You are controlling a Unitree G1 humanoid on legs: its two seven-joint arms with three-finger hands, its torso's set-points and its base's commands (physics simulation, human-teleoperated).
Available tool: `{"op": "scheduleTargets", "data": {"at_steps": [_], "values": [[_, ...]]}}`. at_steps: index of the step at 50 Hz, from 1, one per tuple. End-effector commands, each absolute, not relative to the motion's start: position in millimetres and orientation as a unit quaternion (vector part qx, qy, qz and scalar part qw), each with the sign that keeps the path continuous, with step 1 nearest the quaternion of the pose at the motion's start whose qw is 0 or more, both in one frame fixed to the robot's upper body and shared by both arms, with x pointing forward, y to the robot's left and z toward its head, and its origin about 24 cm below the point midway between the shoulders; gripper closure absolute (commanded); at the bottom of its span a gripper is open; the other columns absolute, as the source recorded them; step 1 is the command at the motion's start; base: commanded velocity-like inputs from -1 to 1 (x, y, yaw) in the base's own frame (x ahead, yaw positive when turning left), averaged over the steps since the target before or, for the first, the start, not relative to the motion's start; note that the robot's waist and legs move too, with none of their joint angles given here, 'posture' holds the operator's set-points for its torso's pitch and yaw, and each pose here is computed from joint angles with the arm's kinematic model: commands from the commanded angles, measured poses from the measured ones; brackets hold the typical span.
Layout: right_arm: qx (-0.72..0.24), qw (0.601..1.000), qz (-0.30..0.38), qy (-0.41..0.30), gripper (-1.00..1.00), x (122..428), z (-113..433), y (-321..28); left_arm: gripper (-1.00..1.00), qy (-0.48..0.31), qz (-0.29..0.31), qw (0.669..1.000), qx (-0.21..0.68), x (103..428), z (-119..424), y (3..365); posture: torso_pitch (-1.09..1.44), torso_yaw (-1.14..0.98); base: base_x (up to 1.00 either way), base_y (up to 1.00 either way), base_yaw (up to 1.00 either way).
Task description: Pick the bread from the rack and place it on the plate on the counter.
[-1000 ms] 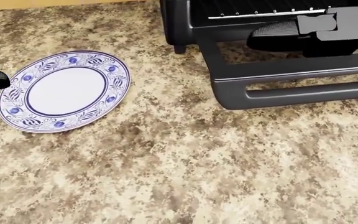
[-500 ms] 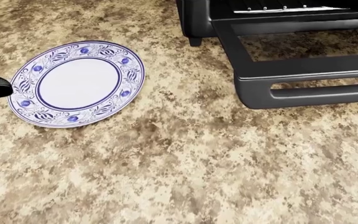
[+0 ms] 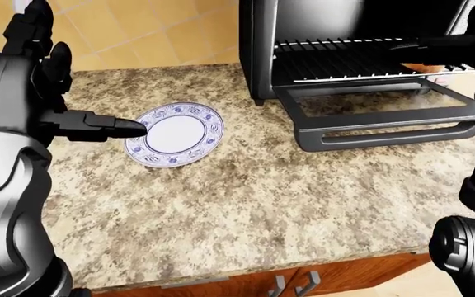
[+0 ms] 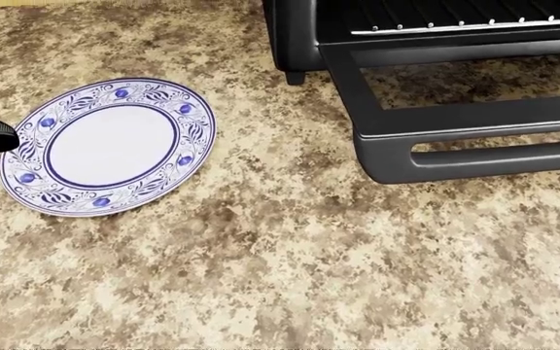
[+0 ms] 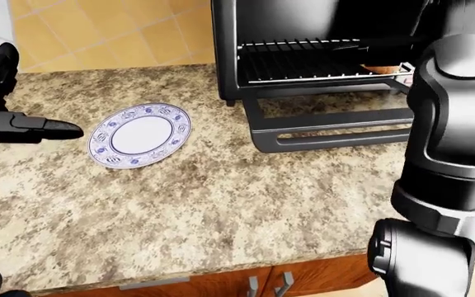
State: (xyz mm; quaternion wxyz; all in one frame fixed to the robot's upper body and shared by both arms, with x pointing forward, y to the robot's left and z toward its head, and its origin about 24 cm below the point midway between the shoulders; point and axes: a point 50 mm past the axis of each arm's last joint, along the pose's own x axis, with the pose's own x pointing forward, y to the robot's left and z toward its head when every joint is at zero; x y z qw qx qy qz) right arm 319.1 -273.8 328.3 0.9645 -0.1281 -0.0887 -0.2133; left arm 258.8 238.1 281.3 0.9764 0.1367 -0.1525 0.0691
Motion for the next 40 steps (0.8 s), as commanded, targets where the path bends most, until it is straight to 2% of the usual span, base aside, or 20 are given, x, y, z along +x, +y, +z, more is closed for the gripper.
{"op": "scheduleTargets", "data": {"at_steps": [1, 19, 40], "values": [[-0.141, 0.953, -0.233, -0.132, -1.00, 314, 346, -277, -1.00, -0.191, 0.078, 0.968, 0.146, 253, 295, 238, 0.00, 0.00, 0.00, 0.00, 0.00], [-0.144, 0.941, -0.287, -0.104, -1.00, 344, 336, -294, -1.00, -0.189, 0.078, 0.968, 0.147, 257, 294, 238, 0.00, 0.00, 0.00, 0.00, 0.00], [-0.125, 0.949, -0.273, -0.095, -1.00, 368, 331, -287, -1.00, -0.184, 0.078, 0.968, 0.148, 256, 290, 239, 0.00, 0.00, 0.00, 0.00, 0.00]]}}
